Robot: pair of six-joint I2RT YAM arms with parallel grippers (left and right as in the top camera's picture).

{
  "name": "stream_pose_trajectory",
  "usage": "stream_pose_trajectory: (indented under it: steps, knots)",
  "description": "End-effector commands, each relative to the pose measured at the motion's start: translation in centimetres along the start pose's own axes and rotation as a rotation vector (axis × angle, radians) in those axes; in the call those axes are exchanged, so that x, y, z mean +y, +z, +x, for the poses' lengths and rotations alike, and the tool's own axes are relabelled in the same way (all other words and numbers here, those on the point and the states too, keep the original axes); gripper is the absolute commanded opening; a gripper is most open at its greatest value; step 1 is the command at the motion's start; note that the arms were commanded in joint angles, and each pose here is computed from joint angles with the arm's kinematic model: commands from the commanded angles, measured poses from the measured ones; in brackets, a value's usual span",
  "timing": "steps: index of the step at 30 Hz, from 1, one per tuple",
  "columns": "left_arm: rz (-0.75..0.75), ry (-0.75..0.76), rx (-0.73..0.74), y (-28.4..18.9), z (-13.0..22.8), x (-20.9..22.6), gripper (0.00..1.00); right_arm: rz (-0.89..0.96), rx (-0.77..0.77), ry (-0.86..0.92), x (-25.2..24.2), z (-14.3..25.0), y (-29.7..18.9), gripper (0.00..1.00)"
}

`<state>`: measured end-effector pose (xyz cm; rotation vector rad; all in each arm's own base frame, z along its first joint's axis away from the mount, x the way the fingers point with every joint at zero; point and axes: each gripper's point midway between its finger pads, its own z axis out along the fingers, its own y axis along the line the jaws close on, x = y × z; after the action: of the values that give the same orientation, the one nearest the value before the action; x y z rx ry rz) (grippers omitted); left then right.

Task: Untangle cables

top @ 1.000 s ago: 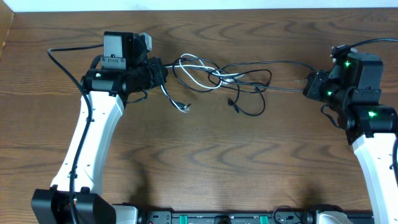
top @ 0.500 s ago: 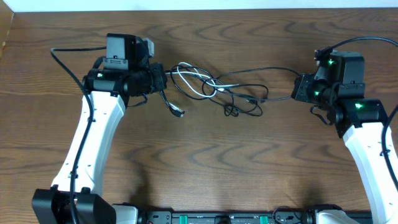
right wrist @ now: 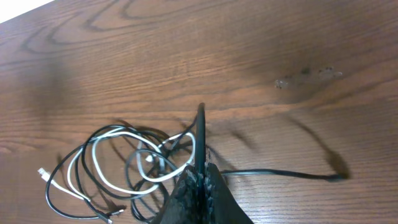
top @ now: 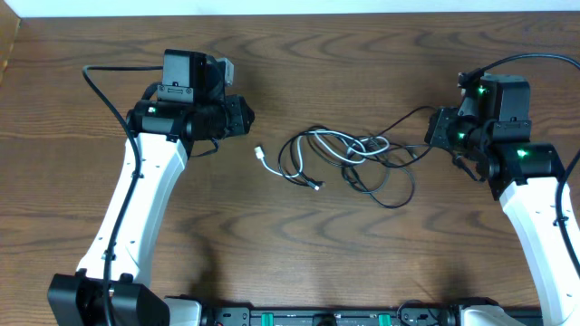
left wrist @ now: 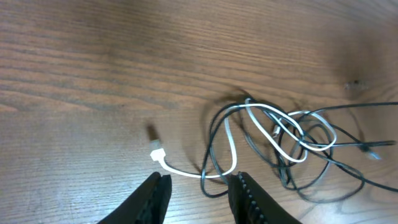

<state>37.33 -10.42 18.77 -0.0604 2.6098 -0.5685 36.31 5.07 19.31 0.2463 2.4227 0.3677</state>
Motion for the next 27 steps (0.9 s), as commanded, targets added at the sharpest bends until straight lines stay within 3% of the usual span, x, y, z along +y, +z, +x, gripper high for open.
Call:
stream_pose_trajectory:
  steps: [1,5,8,10,17,23,27]
  knots:
    - [-0.006,0.021,-0.006,-0.4,-0.1,-0.2,0.38,-0.009,-0.014,-0.030,0.8,-0.5,-0.3,0.01]
    - [0.011,0.053,0.009,0.2,0.4,-1.5,0.39,-0.011,-0.014,-0.032,0.9,-0.5,-0.3,0.11]
    - [0.033,0.094,0.041,1.9,1.1,-3.1,0.39,-0.011,-0.013,-0.032,0.9,-0.5,-0.3,0.56]
    - [0.045,0.097,0.054,3.0,1.4,-4.0,0.40,0.002,-0.017,-0.031,0.6,-0.6,-0.3,0.68]
    - [0.088,-0.037,0.092,7.7,2.4,-7.4,0.40,0.029,-0.020,-0.022,0.1,-0.6,-0.3,0.72]
    - [0.022,-0.165,0.211,11.9,6.0,-7.9,0.39,0.032,-0.021,-0.022,0.1,-0.6,-0.3,0.72]
    - [-0.043,-0.206,0.204,12.3,6.4,-7.3,0.39,0.033,-0.021,-0.022,0.1,-0.6,-0.3,0.73]
